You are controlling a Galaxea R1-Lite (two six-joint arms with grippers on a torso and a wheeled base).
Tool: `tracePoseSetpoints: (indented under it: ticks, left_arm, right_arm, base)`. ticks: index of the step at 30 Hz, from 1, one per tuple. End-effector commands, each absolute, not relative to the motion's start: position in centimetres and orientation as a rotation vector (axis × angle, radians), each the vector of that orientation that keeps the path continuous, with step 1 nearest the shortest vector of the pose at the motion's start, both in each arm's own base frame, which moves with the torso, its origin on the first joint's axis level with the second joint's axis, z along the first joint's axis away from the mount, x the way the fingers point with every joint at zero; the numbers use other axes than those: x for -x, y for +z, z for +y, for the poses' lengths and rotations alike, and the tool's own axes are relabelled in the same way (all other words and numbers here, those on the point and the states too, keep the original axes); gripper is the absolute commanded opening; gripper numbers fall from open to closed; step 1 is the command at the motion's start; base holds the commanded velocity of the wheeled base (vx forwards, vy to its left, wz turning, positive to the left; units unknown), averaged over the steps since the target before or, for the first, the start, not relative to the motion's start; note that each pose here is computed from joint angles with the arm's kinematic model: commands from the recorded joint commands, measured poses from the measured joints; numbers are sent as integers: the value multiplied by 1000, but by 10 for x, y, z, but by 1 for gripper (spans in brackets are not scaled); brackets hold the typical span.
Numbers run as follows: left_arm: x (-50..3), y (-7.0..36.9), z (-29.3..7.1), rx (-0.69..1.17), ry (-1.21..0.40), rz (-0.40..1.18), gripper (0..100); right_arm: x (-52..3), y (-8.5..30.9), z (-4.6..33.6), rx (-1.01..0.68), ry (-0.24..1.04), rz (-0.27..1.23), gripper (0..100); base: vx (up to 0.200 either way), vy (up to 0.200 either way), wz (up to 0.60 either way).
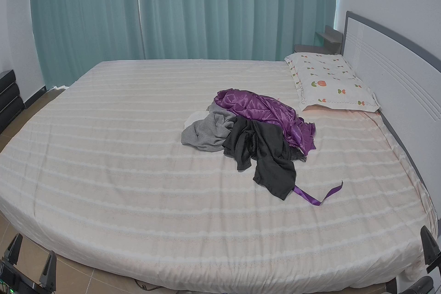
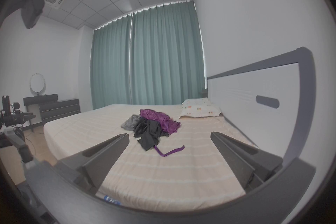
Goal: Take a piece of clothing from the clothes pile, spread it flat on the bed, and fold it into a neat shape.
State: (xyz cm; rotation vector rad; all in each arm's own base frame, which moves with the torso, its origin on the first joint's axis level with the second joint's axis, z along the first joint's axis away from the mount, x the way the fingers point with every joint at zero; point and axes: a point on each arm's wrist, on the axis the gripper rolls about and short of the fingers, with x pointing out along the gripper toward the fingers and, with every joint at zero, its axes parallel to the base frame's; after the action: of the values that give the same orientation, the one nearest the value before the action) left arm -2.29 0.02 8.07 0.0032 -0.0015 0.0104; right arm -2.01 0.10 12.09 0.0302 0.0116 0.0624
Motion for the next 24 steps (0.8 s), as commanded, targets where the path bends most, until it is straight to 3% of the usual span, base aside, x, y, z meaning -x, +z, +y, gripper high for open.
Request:
tracePoseSetpoints:
  ticks: [1,8,15,24]
  left_arm:
    - [23,75,0,-3,11,0,100]
    - [23,76,0,-3,11,2,100]
    - [23,76,0,-3,11,2,100]
    - [23,75,0,-3,11,0,100]
  right_arm:
    - [-18,131,4,-80,177,276,100]
    - [-84,139,12,-112,223,537,100]
    - [-170,128,29,-118,281,665,100]
    - [-286,82,80,-377,261,759,100]
  base:
    - [0,0,0]
    - [0,0,0]
    - [0,0,0]
    - [0,0,0]
